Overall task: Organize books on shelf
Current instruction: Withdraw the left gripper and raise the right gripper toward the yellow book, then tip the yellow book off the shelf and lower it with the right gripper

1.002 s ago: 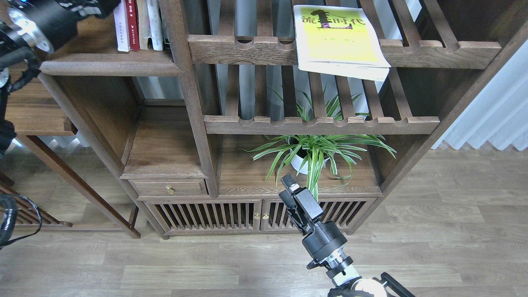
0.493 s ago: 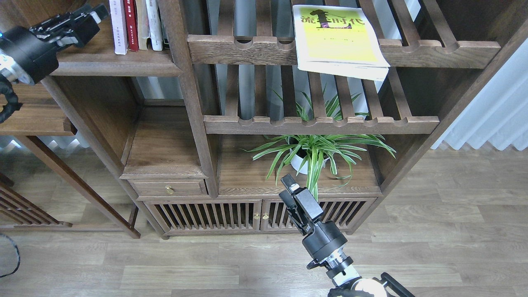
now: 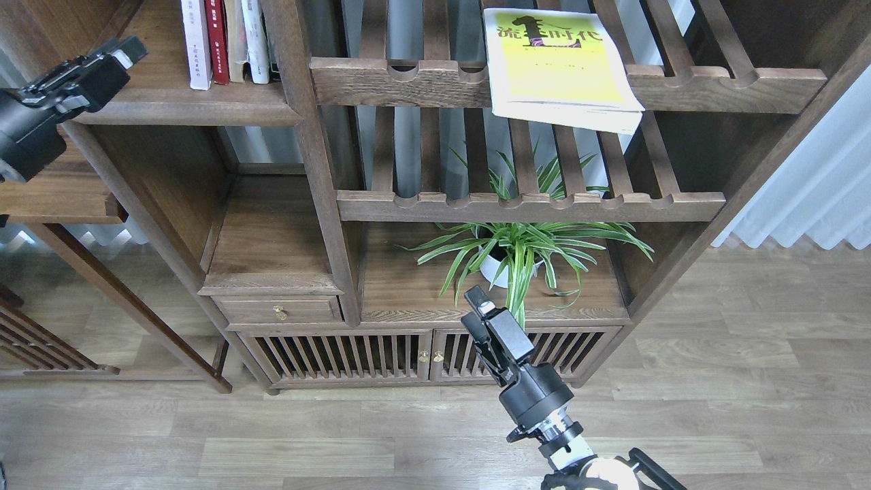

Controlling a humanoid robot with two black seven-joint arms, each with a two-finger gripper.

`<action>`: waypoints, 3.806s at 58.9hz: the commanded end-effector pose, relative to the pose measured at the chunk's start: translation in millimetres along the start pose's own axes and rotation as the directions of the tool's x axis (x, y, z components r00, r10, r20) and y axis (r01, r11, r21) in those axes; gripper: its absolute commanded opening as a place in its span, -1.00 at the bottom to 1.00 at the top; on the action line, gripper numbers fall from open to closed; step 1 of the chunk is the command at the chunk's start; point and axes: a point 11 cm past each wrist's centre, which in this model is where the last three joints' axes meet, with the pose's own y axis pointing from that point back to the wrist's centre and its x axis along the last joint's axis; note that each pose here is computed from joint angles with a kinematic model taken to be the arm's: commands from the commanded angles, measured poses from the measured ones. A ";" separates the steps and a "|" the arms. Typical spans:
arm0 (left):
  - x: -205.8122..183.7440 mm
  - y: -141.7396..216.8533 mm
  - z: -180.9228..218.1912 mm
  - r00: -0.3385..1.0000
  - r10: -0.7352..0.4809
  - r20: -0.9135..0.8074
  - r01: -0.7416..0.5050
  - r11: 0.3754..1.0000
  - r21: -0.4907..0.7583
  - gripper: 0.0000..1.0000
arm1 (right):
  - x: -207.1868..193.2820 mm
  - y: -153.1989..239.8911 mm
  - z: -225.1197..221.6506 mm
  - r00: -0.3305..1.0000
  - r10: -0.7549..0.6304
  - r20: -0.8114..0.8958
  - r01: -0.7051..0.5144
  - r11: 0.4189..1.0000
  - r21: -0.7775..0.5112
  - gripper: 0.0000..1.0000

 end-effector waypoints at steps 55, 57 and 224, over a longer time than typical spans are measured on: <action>1.2 67.4 -208.6 0.906 0.182 -0.382 -0.074 0.957 0.280 0.40 | -126.1 -75.0 -87.4 0.920 -0.373 -0.121 0.390 0.900 0.193 0.91; -4.0 67.9 -218.7 0.893 0.184 -0.411 -0.069 0.957 0.280 0.53 | -131.1 -78.4 -88.8 0.914 -0.386 -0.125 0.404 0.894 0.193 0.92; -2.0 91.2 -256.2 0.812 0.268 -0.519 -0.121 0.947 0.298 0.86 | -112.8 -16.1 35.0 0.938 -0.327 0.115 0.324 0.945 0.050 -0.92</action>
